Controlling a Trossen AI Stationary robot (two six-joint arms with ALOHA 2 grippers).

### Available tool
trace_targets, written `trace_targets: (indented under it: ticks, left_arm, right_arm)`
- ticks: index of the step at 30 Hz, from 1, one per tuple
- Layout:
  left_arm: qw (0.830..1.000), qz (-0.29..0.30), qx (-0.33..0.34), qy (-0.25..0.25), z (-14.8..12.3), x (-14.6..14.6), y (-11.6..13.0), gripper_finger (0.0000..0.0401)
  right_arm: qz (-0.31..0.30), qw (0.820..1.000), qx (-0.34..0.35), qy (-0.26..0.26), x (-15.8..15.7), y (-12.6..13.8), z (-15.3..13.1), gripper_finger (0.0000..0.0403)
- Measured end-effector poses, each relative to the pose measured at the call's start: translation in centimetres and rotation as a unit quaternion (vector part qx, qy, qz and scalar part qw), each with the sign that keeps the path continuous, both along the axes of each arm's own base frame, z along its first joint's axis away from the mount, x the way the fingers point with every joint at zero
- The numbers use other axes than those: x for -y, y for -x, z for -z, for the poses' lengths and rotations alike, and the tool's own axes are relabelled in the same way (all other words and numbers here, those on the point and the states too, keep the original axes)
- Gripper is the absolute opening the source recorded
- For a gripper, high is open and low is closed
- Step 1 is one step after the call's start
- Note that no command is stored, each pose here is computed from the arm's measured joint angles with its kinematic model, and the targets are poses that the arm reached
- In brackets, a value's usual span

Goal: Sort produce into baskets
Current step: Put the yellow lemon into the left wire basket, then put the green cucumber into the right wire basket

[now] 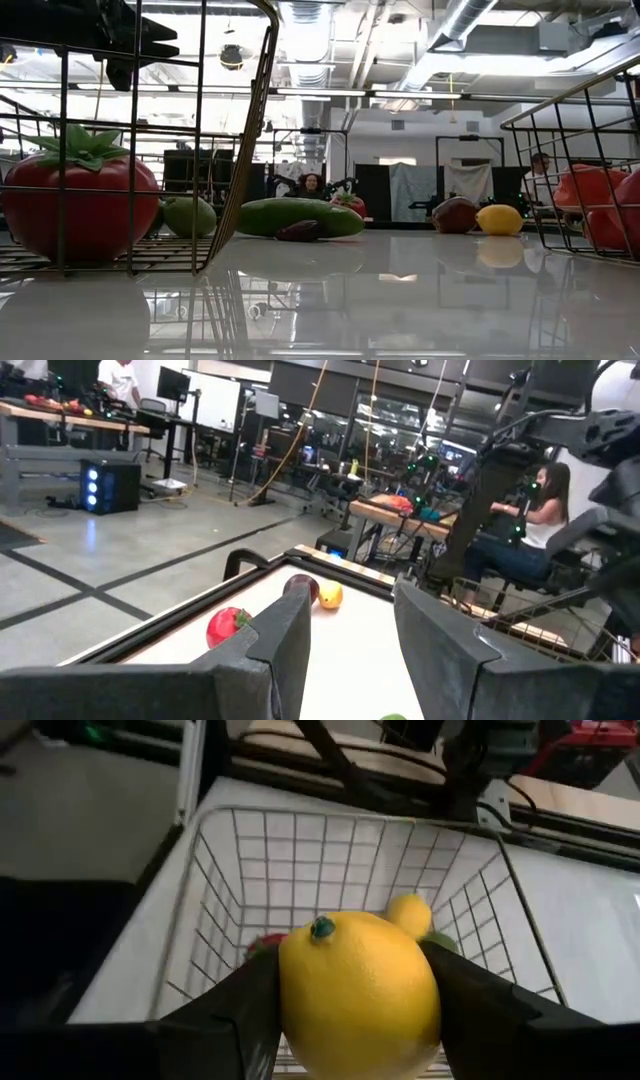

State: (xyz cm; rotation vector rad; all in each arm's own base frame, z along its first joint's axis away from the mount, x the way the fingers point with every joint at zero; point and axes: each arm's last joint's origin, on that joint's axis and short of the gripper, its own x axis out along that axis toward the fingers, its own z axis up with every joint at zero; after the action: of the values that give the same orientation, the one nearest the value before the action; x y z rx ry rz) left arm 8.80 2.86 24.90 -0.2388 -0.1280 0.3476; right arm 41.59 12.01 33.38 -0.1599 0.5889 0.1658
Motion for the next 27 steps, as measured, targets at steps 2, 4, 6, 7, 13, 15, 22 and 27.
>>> trace_targets:
  ticks: [2,4,6,7,13,15,22,27]
  left_arm:
    - [1.0,0.0,0.0,0.0,0.0,0.0,0.0,0.0133]
    - [1.0,0.0,0.0,0.0,0.0,0.0,0.0,0.0133]
    - [1.0,0.0,0.001,0.0,0.0,0.0,0.0,0.0133]
    - [1.0,0.0,0.001,0.0,0.0,0.0,0.0,0.0133]
    - [1.0,0.0,0.0,0.0,0.0,0.0,0.0,0.0133]
    - [1.0,0.0,-0.002,-0.001,0.0,0.0,0.0,0.0133]
    - [1.0,0.0,-0.003,0.0,0.0,0.0,0.0,0.0133]
    - [1.0,0.0,-0.004,0.0,0.1,0.0,0.0,0.0133]
  right_arm:
    - [0.004,1.0,0.014,-0.004,0.0,-0.9,0.5,0.024]
    - [0.006,1.0,0.018,-0.004,0.2,-1.5,1.1,0.024]
    - [0.005,1.0,0.026,-0.009,0.4,-2.5,2.1,0.024]
    - [0.004,0.999,0.033,-0.013,0.4,-3.0,2.5,0.024]
    - [-0.021,0.999,0.012,-0.027,1.1,-4.5,4.9,0.0266]
    - [-0.018,1.0,-0.004,-0.024,1.6,-4.5,5.3,0.0287]
    - [0.018,0.999,-0.045,-0.005,3.8,-4.0,5.4,0.0371]
    - [0.115,0.98,-0.156,0.033,7.4,-2.4,6.7,0.0387]
